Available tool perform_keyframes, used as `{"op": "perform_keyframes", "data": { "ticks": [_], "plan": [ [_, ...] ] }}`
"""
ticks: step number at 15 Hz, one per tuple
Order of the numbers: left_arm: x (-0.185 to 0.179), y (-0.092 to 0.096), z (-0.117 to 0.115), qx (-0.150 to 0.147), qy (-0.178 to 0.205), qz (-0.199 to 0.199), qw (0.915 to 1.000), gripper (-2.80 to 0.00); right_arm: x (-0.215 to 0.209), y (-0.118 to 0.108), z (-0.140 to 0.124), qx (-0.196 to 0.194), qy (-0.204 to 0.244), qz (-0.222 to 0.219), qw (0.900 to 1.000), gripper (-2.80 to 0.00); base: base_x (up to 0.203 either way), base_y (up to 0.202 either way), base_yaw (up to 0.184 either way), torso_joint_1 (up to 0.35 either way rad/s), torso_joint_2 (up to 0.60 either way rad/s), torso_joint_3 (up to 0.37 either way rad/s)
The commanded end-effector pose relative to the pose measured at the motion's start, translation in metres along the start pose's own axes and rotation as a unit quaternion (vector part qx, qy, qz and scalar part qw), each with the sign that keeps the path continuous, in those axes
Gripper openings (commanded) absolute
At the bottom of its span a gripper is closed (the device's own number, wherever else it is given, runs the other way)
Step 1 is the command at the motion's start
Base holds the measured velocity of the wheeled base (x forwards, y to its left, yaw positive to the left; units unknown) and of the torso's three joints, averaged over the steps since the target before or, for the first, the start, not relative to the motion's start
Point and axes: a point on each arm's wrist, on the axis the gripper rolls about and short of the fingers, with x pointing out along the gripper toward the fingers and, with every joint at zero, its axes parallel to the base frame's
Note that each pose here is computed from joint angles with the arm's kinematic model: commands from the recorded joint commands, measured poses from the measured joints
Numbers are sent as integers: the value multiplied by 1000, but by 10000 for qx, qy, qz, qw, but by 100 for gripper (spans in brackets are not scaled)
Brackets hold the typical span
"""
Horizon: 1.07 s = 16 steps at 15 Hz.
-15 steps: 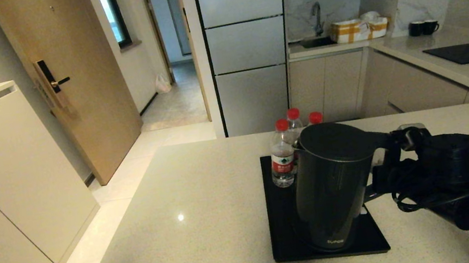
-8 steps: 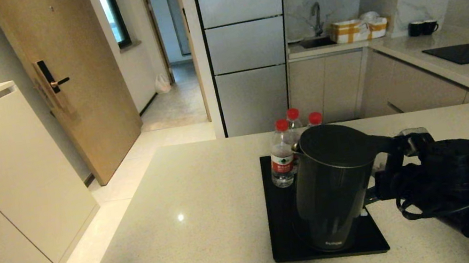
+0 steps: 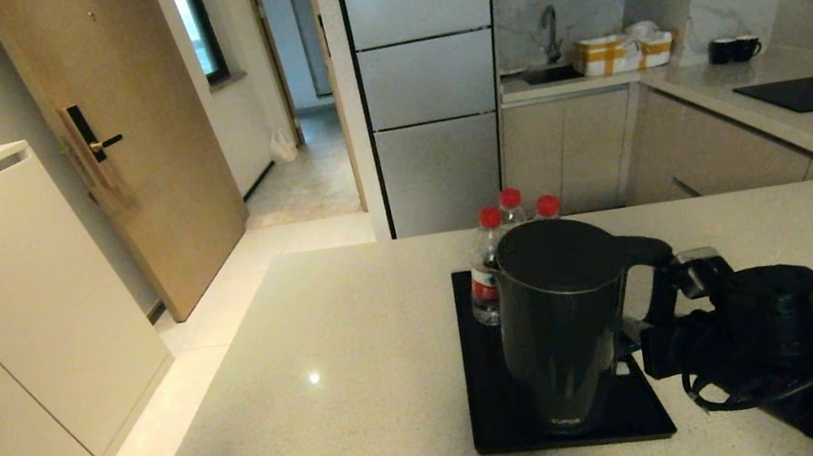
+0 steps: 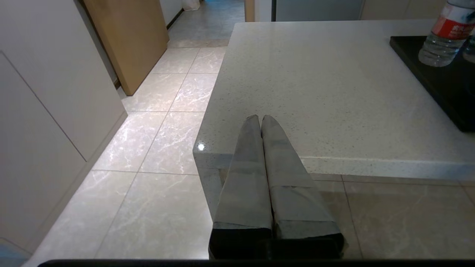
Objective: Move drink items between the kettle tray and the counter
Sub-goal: Return the kettle to its original position
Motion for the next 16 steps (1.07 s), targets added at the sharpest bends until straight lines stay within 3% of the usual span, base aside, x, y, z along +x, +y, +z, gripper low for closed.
{"op": "perform_keyframes", "data": {
  "ticks": [1, 6, 16],
  "plan": [
    [0, 0, 0, 1, 14, 3, 10000, -280, -1, 3, -6, -70, -88, 51, 9999, 0, 0, 0, 0, 0, 0, 0],
    [0, 0, 0, 1, -1, 4, 10000, -280, -11, 5, -4, -133, -276, 184, 9994, 0, 0, 0, 0, 0, 0, 0],
    [0, 0, 0, 1, 6, 3, 10000, -280, -54, -2, 31, 25, -902, 339, 9953, 0, 0, 0, 0, 0, 0, 0]
  ]
}}
